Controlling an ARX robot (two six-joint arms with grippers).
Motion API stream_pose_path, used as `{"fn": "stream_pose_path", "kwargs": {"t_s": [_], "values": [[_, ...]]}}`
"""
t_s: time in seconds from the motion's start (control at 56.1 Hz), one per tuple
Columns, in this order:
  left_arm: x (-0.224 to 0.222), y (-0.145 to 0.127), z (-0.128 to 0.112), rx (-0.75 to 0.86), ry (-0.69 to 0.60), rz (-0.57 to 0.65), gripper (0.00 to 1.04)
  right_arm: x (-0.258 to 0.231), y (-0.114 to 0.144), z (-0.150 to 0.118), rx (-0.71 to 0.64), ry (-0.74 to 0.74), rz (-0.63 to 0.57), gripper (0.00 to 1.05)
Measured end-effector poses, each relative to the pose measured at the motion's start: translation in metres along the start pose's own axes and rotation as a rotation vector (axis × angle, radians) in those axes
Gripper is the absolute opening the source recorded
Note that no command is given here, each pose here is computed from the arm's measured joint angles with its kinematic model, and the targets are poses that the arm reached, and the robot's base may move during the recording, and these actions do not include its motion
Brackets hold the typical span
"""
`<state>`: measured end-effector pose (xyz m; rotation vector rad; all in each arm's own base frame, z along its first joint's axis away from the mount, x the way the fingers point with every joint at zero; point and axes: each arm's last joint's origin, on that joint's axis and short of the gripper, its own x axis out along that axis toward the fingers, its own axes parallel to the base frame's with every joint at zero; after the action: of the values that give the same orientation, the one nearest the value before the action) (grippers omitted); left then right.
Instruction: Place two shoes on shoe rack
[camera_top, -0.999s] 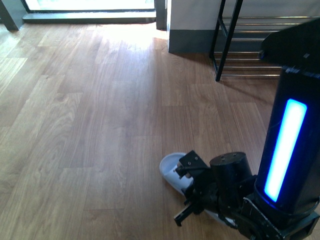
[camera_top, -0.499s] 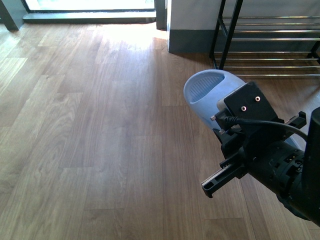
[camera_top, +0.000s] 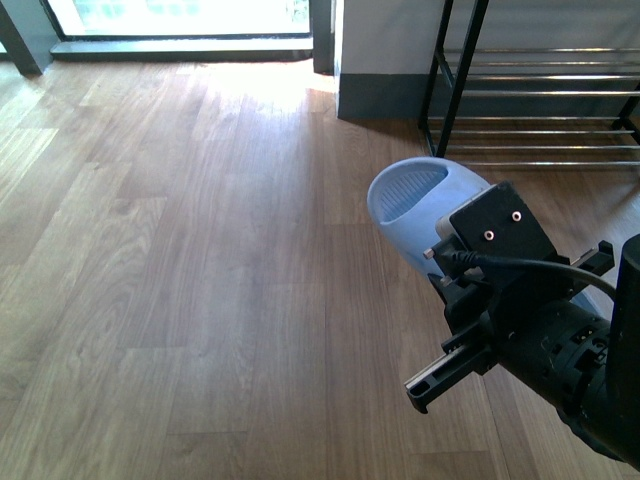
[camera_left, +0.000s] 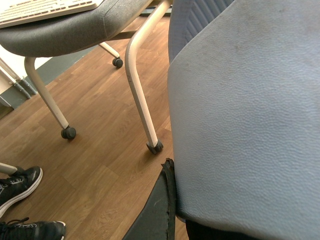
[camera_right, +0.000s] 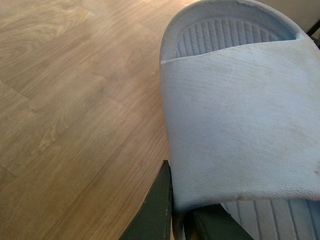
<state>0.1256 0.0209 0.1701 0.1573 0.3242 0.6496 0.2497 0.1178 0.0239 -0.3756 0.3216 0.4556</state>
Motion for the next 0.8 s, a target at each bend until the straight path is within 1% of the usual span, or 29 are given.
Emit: {"fn": "stream_pose_path", "kwargs": {"t_s": [0.25, 0.303, 0.339, 0.357, 0.428, 0.535, 0.606, 0.678, 0.749, 0.803], "values": [[0.0, 0.0, 0.0, 0.0, 0.0, 0.0, 0.02, -0.003, 0.001, 0.0, 0.0, 0.018, -0.002, 0.02], [0.0, 0.0, 0.0, 0.0, 0.0, 0.0, 0.02, -0.027, 0.007, 0.004, -0.002, 0.217, 0.018, 0.02], [0.0, 0.0, 0.0, 0.0, 0.0, 0.0, 0.02, -0.049, 0.011, 0.013, -0.028, 0.316, 0.046, 0.02], [0.0, 0.0, 0.0, 0.0, 0.0, 0.0, 0.02, -0.063, 0.012, 0.022, -0.038, 0.362, 0.065, 0.02], [0.0, 0.0, 0.0, 0.0, 0.0, 0.0, 0.02, -0.084, 0.009, 0.055, -0.066, 0.386, 0.087, 0.02], [0.0, 0.0, 0.0, 0.0, 0.0, 0.0, 0.02, -0.124, 0.002, 0.096, -0.083, 0.356, 0.098, 0.02], [0.0, 0.0, 0.0, 0.0, 0.0, 0.0, 0.02, -0.158, 0.0, 0.113, -0.092, 0.3, 0.083, 0.02], [0.0, 0.0, 0.0, 0.0, 0.0, 0.0, 0.02, -0.192, -0.003, 0.118, -0.088, 0.243, 0.049, 0.02], [0.0, 0.0, 0.0, 0.0, 0.0, 0.0, 0.02, -0.21, -0.011, 0.117, -0.064, 0.15, 0.02, 0.02], [0.0, 0.0, 0.0, 0.0, 0.0, 0.0, 0.02, -0.217, -0.019, 0.116, -0.031, 0.079, -0.037, 0.02]]}}
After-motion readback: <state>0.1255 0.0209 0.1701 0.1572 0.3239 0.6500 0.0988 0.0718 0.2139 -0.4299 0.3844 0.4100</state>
